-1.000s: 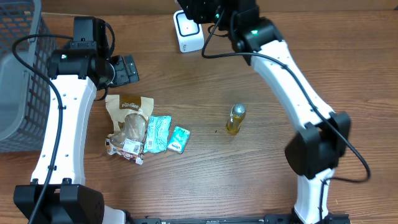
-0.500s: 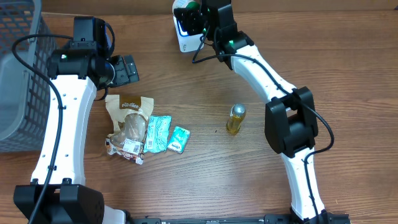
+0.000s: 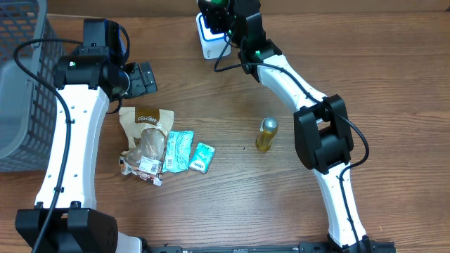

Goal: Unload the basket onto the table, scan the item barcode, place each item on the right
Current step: 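Hold the jar's label in front of the white scanner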

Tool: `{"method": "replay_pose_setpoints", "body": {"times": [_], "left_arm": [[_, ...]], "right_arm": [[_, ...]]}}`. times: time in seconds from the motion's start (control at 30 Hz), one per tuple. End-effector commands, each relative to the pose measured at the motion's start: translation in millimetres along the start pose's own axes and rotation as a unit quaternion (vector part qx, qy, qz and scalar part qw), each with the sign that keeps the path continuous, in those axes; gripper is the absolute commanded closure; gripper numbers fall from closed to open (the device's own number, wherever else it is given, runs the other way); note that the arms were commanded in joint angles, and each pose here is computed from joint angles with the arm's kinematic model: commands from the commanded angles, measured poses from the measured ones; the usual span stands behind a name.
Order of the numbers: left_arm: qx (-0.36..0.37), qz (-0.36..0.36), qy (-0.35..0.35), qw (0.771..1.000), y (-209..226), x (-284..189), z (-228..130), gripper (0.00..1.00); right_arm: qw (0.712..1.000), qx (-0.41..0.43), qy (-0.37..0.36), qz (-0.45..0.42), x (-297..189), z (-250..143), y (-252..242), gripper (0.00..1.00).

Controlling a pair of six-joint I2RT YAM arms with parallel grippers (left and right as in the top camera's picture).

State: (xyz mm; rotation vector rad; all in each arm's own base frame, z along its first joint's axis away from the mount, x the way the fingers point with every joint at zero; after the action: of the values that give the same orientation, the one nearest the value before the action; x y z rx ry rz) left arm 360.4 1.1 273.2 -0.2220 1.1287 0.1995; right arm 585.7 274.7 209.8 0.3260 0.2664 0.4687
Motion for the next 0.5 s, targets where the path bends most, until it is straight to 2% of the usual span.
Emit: {"method": "replay_pose_setpoints", "body": {"times": [0.0,0.23,0.47], "left_arm": [[0.006,0.002,-0.012,1.000,1,-5,4,0.01],[0.006,0.002,-0.012,1.000,1,-5,4,0.01],[0.006,0.002,-0.012,1.000,1,-5,4,0.00]], "right_arm": [[1.000,0.004,-0.027,-0.001,2,11,2,0.93],[0.999,0.002,-0.049,0.004,11,0,-4,0.93],[0.998,0.031,-0.040,-0.034,19,-25,-21,0.93]]}}
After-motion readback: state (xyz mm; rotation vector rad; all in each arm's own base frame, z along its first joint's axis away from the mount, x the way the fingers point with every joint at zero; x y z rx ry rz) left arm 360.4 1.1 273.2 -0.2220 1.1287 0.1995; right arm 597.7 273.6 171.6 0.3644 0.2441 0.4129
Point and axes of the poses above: each gripper's point midway between its finger pads, its own x axis out along the fingers, its own y axis along the line the jaws close on, z = x × y, the point moved 7 cm from there along -x, back along the fingers, and after that the axes turned 1 degree about x, right-handed, at the moved point
